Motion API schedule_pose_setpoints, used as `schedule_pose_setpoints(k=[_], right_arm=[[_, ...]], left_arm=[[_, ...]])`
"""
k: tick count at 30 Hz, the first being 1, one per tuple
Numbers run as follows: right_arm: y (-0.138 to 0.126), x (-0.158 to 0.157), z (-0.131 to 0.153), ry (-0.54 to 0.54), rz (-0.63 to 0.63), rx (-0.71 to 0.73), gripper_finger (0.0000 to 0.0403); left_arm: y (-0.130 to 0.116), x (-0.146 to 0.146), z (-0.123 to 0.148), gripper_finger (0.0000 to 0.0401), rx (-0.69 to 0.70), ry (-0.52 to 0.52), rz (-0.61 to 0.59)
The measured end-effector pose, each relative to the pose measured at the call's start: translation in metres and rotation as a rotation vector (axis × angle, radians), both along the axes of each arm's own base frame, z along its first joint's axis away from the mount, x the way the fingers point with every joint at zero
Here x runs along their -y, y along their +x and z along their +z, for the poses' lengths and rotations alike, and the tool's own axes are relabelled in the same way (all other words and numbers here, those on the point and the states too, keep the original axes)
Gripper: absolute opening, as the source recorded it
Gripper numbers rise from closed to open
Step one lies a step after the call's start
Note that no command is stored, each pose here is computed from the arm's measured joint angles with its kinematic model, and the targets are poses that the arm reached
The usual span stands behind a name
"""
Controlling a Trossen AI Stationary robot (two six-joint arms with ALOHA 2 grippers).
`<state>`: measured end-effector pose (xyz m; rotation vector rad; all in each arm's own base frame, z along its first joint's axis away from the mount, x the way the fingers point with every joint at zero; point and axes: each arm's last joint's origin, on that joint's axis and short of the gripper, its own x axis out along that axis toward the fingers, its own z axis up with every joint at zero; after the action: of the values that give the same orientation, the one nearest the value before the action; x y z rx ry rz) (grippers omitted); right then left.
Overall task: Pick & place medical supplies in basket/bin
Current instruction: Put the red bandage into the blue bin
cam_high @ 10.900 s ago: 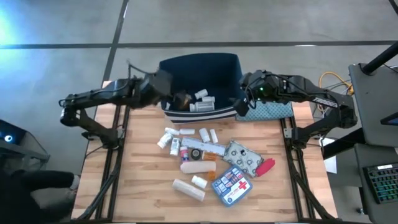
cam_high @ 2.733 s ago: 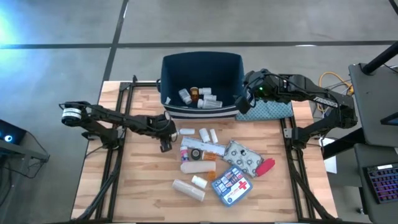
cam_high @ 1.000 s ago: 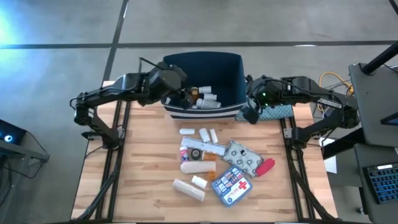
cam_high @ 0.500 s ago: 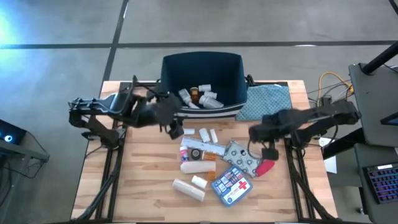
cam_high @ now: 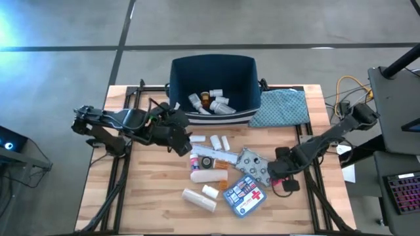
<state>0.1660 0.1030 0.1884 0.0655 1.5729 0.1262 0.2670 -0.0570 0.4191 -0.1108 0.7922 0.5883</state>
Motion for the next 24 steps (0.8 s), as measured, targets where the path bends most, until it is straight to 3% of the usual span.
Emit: schedule_pose_setpoints(k=[6, 16, 19, 24], right_arm=[[-0.007, -0.006, -0.028, 0.042, 0.047, 0.069, 0.0384], [-0.021, 0.003, -0.052, 0.007, -0.083, 0.024, 0.0376], [-0.022, 0.004, -0.054, -0.002, -0.137, 0.02, 0.0344], [-0.02, 0.003, -0.051, -0.004, -0.218, 0.011, 0.0256]], left_arm=[[-0.005, 0.0, 0.002, 0.0255, 0.022, -0.029, 0.032], [-0.01, -0.002, 0.006, 0.0255, 0.047, -0.049, 0.055], [-0.011, -0.002, 0.005, 0.0255, 0.048, -0.061, 0.073], [-0.012, 0.001, 0.005, 0.0255, 0.05, -0.07, 0.074]])
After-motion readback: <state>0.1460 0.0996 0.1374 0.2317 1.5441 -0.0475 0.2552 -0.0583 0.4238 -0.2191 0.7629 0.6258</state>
